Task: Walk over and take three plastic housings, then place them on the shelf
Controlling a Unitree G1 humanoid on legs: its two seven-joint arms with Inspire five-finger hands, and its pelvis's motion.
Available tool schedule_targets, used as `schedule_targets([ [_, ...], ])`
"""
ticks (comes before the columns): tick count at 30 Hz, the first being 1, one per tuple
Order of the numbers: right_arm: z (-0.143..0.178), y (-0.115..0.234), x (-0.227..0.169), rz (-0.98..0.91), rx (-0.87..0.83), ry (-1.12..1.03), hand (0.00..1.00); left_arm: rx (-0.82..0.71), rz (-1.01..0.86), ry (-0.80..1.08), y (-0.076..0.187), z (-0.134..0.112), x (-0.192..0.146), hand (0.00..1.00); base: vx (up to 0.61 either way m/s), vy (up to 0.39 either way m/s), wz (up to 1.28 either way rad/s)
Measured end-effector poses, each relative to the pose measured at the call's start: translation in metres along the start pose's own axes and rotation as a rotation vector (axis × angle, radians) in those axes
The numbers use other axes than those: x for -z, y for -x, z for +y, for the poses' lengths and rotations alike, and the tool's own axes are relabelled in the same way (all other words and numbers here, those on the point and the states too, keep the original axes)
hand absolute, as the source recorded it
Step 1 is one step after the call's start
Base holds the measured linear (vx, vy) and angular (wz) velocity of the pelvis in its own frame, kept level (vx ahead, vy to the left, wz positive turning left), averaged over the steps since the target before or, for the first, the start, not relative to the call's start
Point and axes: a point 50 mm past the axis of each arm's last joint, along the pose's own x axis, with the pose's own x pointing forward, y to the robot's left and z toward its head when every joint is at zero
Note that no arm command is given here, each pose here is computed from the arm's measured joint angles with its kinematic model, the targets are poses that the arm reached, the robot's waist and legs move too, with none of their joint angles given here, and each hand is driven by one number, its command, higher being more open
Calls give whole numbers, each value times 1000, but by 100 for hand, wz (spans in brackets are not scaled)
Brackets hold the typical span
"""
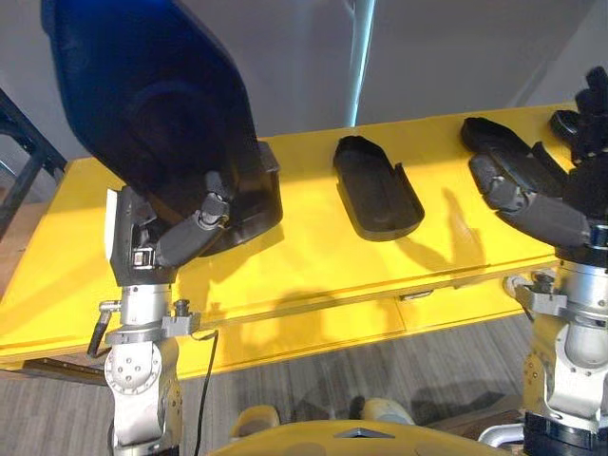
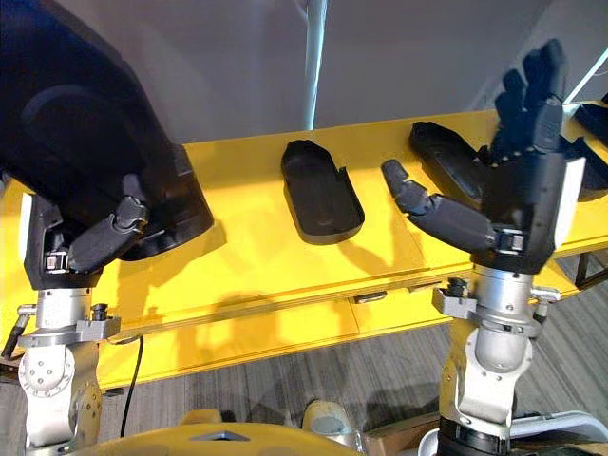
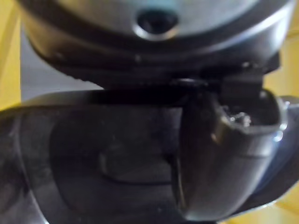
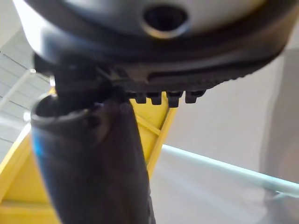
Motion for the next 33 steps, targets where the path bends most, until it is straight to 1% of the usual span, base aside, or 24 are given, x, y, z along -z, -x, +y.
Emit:
schedule_targets([
  [5, 8, 19, 12, 109, 54, -116, 100, 93, 203, -29, 3, -1, 23, 0, -45, 85, -8],
  [8, 20, 21, 18, 155, 12, -157, 100, 132, 403, -25, 10, 5, 48, 0, -19, 61, -2],
  [10, 27, 21, 19, 172, -31, -178, 100, 123, 514, 6, 17, 8, 62, 0, 5, 51, -5],
  [12, 31, 22, 21, 192, -76, -191, 100, 119, 543, 101, 13, 7, 67, 0, 15, 39, 5],
  [14, 36, 22, 23, 200, -118, -207, 100, 127, 562, 129, 13, 8, 70, 0, 0, 0, 0],
  [16, 45, 22, 27, 226, -200, -231, 100, 129, 591, 178, 9, 7, 77, 0, 7, 29, -6],
  [19, 55, 17, 30, 233, -300, -249, 100, 108, 607, 202, -1, 6, 87, 0, -28, 21, -1],
  [22, 62, 13, 31, 230, -355, -297, 100, 85, 620, 213, -10, 4, 94, 0, -34, 15, -1],
  [26, 68, 12, 32, 228, -414, -354, 100, 77, 638, 257, -12, 2, 100, 0, -4, 0, 1],
  [29, 81, 10, 35, 241, -472, -393, 100, 80, 642, 265, -16, -1, 101, 0, -21, -6, 8],
  [30, 85, 10, 35, 245, -489, -402, 100, 89, 643, 271, -19, -3, 101, 100, -12, -7, 15],
  [33, 94, 8, 37, 256, -550, -407, 100, 103, 680, 281, -24, -6, 107, 100, -9, -13, 16],
])
